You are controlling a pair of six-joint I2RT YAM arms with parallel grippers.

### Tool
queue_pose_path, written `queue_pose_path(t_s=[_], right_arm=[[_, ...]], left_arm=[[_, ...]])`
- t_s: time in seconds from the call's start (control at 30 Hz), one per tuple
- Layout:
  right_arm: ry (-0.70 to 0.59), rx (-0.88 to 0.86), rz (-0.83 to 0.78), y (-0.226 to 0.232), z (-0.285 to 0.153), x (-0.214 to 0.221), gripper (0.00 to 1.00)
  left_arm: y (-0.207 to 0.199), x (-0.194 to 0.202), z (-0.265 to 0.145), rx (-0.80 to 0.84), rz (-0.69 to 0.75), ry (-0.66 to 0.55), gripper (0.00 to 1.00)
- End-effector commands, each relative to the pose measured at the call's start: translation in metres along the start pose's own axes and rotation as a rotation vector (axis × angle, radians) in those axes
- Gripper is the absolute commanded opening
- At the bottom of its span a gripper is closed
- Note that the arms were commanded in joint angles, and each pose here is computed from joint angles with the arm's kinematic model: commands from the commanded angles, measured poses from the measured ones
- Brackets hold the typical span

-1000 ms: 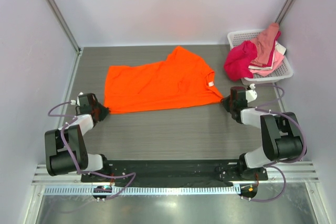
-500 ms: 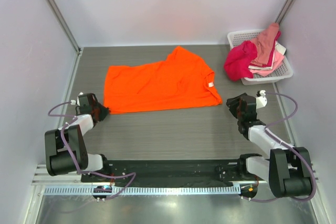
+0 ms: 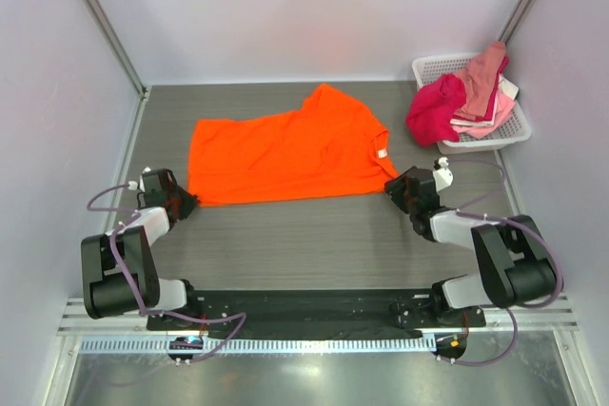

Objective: Fold and stack the t-shirts
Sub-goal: Fold the tshirt

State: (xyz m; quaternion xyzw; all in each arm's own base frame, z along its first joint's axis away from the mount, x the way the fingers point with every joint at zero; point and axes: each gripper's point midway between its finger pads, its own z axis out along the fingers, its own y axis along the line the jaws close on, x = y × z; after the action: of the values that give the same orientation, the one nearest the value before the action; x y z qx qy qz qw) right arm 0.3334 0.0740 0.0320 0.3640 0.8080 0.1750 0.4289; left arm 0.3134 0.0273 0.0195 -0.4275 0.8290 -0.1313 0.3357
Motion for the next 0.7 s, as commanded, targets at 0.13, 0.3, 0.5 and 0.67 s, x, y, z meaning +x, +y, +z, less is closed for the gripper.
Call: queue_pose_path(t_s=[0.13, 0.3, 0.5, 0.67], right_arm=[[-0.107, 0.099, 0.008, -0.002, 0.029, -0.021, 0.43], [-0.142, 0.094, 0.002, 0.007, 0.028, -0.033, 0.01], [-0.210, 0.096, -0.018, 0.030, 0.010, -0.067, 0.01], [-0.284, 0.005, -0.015, 0.104, -0.008, -0.126, 0.01]], left_arm=[[0.012, 0.005, 0.001, -0.039, 0.008, 0.011, 0.00], [0.011, 0.003, 0.000, -0.038, 0.008, 0.001, 0.00], [-0.015, -0.003, -0.006, 0.048, -0.044, 0.022, 0.00], [-0.076, -0.042, -0.021, 0.166, -0.125, 0.024, 0.00]])
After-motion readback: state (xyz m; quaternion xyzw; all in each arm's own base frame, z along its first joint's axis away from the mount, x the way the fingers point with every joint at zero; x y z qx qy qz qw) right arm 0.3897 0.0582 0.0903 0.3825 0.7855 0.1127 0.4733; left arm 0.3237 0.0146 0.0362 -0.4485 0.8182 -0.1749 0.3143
